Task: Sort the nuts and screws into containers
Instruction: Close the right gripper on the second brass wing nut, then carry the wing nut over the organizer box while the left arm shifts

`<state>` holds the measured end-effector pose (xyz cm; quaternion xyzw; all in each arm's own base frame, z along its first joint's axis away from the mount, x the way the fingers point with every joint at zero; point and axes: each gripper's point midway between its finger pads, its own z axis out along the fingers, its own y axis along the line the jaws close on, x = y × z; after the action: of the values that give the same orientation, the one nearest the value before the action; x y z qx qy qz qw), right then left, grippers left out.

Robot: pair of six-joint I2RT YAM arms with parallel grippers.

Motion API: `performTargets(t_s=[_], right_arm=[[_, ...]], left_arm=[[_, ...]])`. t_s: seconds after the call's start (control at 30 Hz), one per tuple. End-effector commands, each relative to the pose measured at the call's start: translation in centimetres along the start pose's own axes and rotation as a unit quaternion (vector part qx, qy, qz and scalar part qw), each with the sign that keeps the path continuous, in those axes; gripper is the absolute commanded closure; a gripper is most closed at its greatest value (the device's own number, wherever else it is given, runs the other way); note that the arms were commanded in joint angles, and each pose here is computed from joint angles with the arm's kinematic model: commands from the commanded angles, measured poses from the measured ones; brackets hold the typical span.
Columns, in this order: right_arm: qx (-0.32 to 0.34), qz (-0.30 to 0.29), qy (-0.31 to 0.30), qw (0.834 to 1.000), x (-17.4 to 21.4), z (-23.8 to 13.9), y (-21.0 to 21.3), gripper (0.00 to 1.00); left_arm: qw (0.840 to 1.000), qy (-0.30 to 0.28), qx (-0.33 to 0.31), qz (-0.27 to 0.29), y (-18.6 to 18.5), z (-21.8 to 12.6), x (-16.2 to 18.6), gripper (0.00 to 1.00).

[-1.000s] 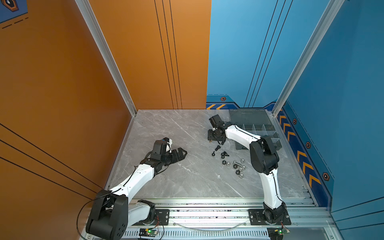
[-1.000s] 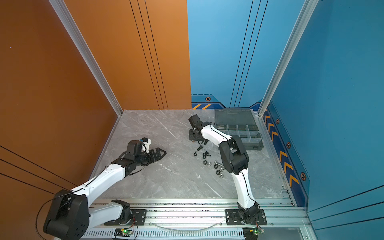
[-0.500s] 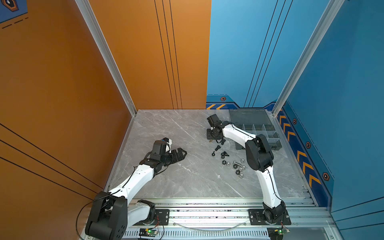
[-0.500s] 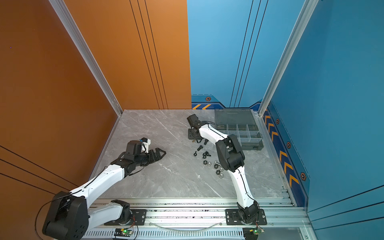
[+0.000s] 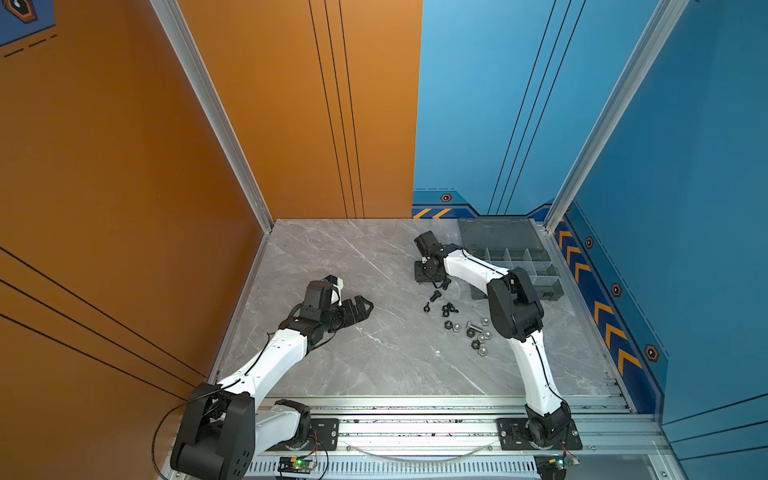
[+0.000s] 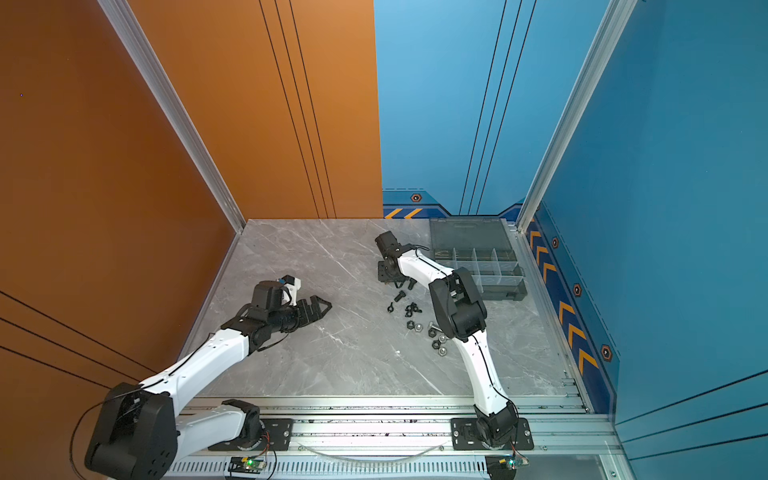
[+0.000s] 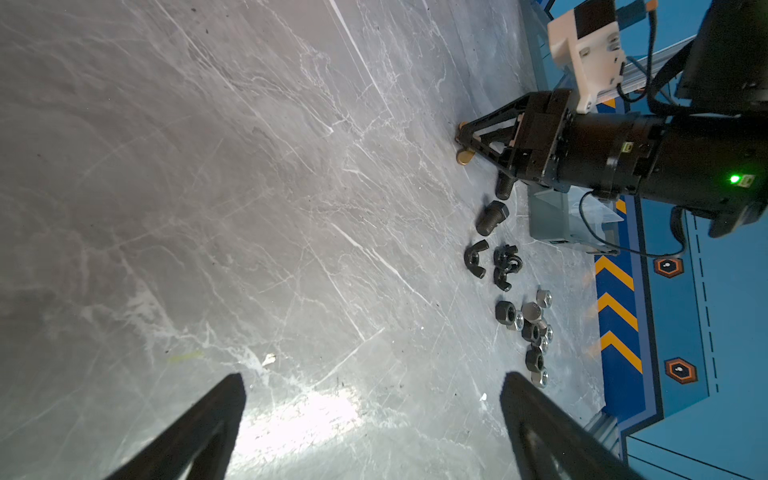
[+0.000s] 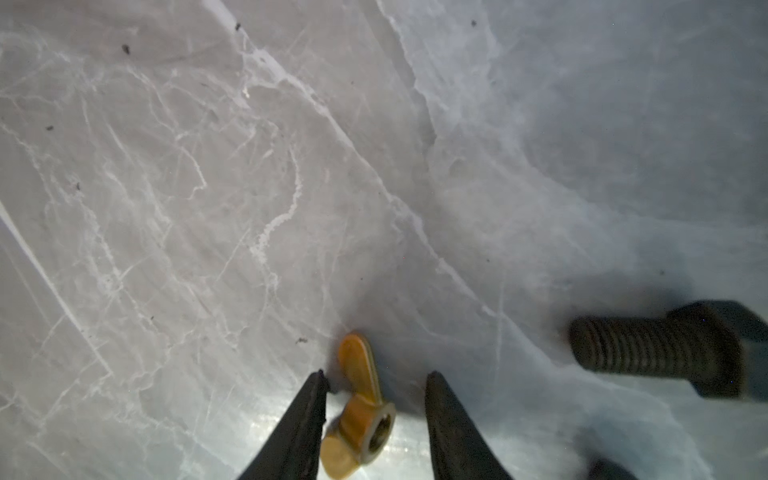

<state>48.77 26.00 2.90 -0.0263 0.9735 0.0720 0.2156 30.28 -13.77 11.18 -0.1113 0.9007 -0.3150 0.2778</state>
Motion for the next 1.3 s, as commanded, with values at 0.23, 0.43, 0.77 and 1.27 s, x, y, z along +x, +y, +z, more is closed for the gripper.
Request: performTargets(t_s=[0.23,0.43,0.77,1.27], right_arm=[[0.025,-0.011,0.024,0.999,1.1,0.9,-1.4,0.69],[0.024,-0.011,0.028,0.999,1.5,0.7,-1.4,0.76],[0.001,-0.006,0.028,1.0,1.4,-0.1,-1.5,1.0],[-0.151,0.026,-0.081,0.985,-2.9,-10.8,-2.4,1.0]], left_arm=[[1.0,0.008,-0.001,0.002,0.4,-0.2,0.6,0.02],[1.0,0.008,-0.002,0.003,0.4,-0.2,0.5,0.02],[1.0,0.008,-0.001,0.001,0.3,-0.2,0.5,0.02],[1.0,0.003,0.003,-0.002,0.0,0.0,0.3,0.02]])
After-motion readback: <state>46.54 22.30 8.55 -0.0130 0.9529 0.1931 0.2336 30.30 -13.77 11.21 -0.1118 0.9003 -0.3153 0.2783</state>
